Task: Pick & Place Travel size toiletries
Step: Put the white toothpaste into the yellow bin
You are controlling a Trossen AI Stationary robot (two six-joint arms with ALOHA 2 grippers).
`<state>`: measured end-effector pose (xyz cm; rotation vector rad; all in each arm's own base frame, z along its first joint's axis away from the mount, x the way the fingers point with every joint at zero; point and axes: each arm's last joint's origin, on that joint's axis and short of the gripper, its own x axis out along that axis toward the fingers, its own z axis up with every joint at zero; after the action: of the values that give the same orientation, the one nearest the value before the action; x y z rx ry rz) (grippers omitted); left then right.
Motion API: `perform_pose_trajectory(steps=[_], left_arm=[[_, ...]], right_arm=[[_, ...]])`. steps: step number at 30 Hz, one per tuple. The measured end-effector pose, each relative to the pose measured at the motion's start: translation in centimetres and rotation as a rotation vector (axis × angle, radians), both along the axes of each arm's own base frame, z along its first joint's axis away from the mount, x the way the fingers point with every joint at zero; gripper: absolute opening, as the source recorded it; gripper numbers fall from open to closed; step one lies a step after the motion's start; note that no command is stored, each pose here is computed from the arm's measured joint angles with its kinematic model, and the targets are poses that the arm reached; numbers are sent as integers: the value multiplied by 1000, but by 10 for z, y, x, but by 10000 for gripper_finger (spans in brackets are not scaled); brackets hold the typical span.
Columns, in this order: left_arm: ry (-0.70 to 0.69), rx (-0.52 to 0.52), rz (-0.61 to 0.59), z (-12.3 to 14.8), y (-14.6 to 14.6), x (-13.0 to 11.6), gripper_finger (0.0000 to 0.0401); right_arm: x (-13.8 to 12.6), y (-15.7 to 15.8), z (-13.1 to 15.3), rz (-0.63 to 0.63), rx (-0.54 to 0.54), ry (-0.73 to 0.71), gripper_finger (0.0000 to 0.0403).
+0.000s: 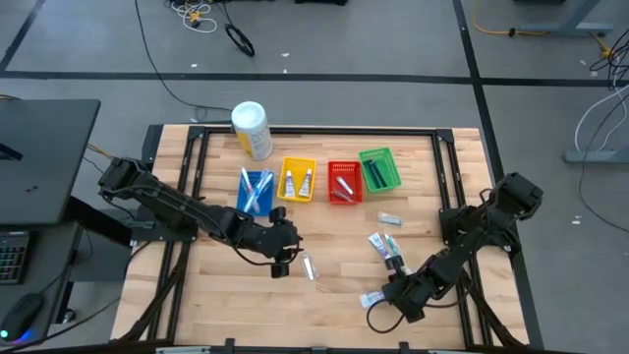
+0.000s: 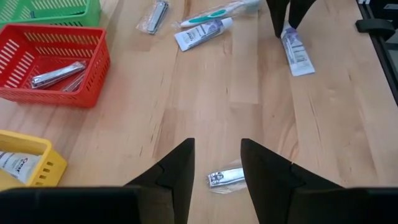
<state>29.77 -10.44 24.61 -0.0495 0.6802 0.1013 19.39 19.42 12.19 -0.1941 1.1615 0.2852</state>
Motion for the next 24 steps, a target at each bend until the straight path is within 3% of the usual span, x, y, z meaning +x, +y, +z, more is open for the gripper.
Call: perform_pose_trajectory(steps=[10,13,17,20,24], left_arm=[[-2,-6,4,0,0,0,137],[-7,-46,36,0,0,0,137],[-17,-65,51,1,0,1,137],[-47,-72,68,3,0,2,137],[-80,-77,87,6,3,6,138]], right_arm=[[7,2,4,-9,37,-40,88],[20,0,15,-64,31,-135,86],[39,-14,24,-132,-64,-260,85],[53,-25,29,-85,-139,-340,85],[67,-38,35,14,-370,-445,85]])
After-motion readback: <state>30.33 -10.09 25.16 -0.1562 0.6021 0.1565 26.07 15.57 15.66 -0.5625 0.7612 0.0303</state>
